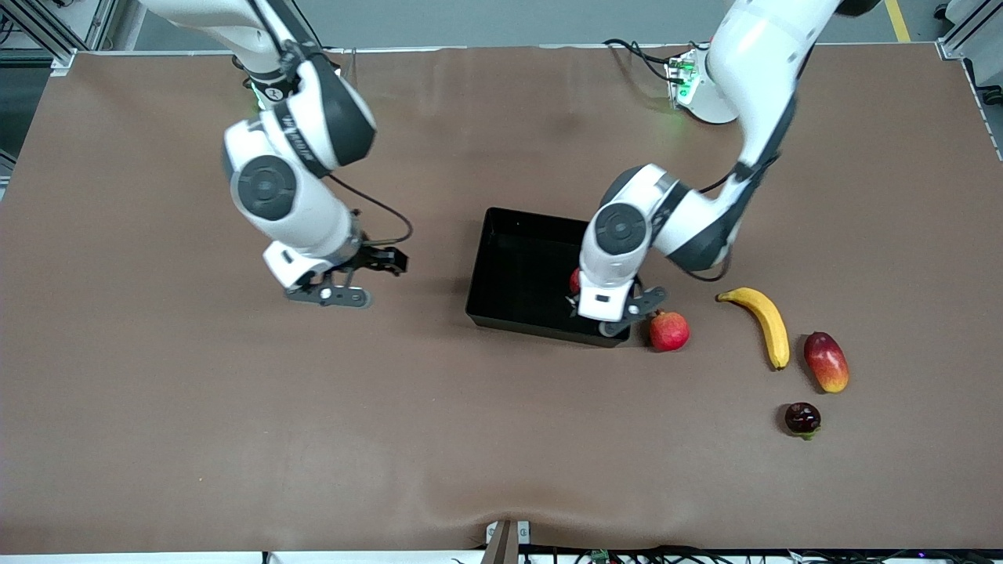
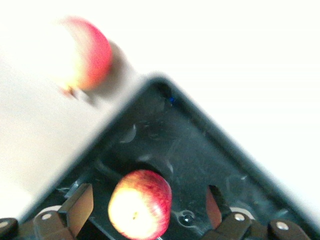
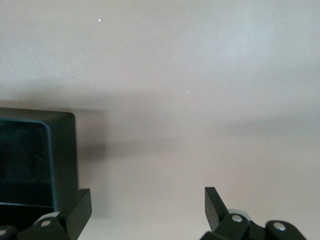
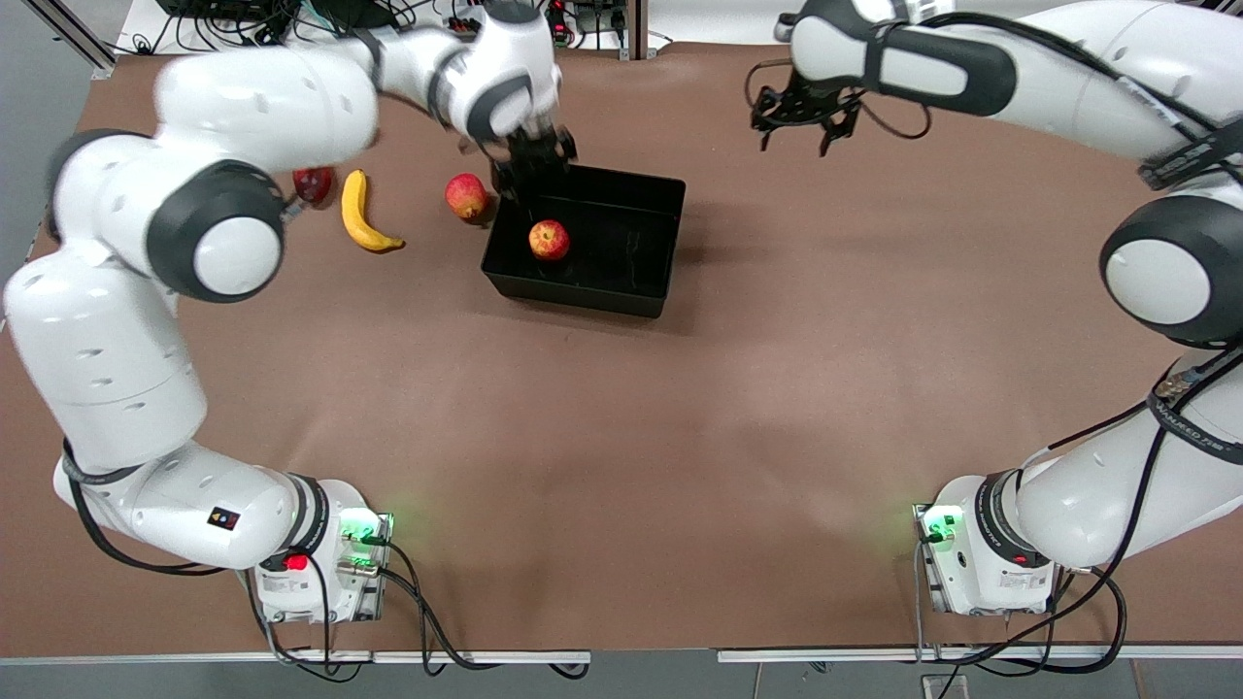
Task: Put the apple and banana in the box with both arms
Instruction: 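Lower the apple into the box and open the left gripper, then release the box with the right gripper while the left gripper reaches the banana, then close the left gripper around the yellow banana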
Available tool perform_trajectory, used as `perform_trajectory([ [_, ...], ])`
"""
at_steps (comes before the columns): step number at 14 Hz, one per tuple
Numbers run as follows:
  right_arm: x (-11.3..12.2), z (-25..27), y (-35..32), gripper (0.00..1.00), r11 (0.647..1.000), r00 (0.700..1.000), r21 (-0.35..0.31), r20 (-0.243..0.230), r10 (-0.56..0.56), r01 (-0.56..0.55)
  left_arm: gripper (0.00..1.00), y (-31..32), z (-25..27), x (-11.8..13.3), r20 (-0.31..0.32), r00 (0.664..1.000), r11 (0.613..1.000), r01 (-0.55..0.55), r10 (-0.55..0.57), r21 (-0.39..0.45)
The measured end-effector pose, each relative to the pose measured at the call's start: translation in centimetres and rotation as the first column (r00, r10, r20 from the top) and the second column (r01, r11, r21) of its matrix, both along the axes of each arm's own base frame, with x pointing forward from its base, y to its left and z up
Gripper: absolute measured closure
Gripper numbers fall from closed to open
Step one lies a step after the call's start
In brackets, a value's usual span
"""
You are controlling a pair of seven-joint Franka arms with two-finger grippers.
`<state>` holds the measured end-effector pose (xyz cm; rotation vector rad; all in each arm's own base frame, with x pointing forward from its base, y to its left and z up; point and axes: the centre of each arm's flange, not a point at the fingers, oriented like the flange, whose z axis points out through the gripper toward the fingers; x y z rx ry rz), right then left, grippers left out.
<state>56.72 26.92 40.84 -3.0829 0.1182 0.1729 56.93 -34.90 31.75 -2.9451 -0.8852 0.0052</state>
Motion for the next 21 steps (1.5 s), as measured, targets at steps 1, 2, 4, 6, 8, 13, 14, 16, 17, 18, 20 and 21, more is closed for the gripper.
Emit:
perform_trajectory([
  [1, 0.5, 0.7, -1.6, 0.00, 1.000, 1.000, 0.005, 0.006, 0.024, -0.024, 0.00, 2.0, 3.8, 1.1, 0.014, 1.000, 1.000, 0.013, -0.013, 0.010],
  [2, 1.0, 1.4, -3.3, 0.00, 0.999, 0.999, 0.009, 0.014, 0.042, -0.043, 0.00, 4.6, 7.1, 2.0, 0.020, 0.999, 0.999, 0.035, -0.035, 0.022],
  [4, 2.0, 2.6, -7.2, 0.00, 0.998, 0.997, 0.017, 0.029, 0.066, -0.067, 0.00, 11.4, 10.3, 3.6, -0.005, 0.997, 0.996, 0.078, -0.078, 0.048],
  [6, 2.8, 3.4, -10.4, 0.00, 0.994, 0.993, 0.024, 0.047, 0.107, -0.108, 0.00, 19.1, 9.0, 5.3, -0.062, 0.994, 0.994, 0.094, -0.091, 0.054],
  [8, 3.0, 3.7, -11.5, 0.00, 0.991, 0.990, 0.024, 0.056, 0.127, -0.129, 0.00, 26.0, 5.3, 6.2, -0.125, 0.990, 0.996, 0.076, -0.070, 0.044],
  [13, 3.7, 5.9, -18.3, 0.00, 0.997, 0.995, 0.003, 0.071, 0.075, -0.075, 0.00, 35.0, -5.1, 4.9, -0.111, 0.991, 0.997, 0.077, -0.079, -0.021],
  [14, 3.6, 6.8, -20.0, 0.00, 0.998, 0.995, 0.002, 0.074, 0.061, -0.061, 0.00, 35.3, -6.6, 4.1, -0.119, 0.989, 0.996, 0.080, -0.083, -0.029],
  [16, 2.4, 9.2, -21.7, 0.00, 0.999, 0.997, -0.004, 0.062, 0.048, -0.048, 0.00, 35.5, -8.7, 3.0, -0.140, 0.986, 0.996, 0.086, -0.091, -0.040],
  [17, 1.6, 10.6, -21.7, 0.00, 0.999, 0.997, -0.012, 0.063, 0.052, -0.052, 0.00, 35.5, -9.5, 2.7, -0.147, 0.985, 0.995, 0.088, -0.094, -0.044],
  [18, 0.9, 12.1, -21.6, 0.00, 0.998, 0.996, -0.020, 0.070, 0.058, -0.056, 0.03, 35.6, -10.2, 2.5, -0.152, 0.984, 0.995, 0.087, -0.093, -0.049],
  [20, 0.1, 14.7, -22.1, 0.00, 0.998, 0.996, -0.032, 0.076, 0.054, -0.052, 0.15, 36.1, -11.8, 2.2, -0.163, 0.983, 0.995, 0.079, -0.087, -0.059],
  [21, -0.1, 15.7, -22.7, 0.00, 0.999, 0.996, -0.034, 0.074, 0.045, -0.042, 0.28, 36.3, -12.5, 2.1, -0.172, 0.981, 0.995, 0.077, -0.087, -0.064],
])
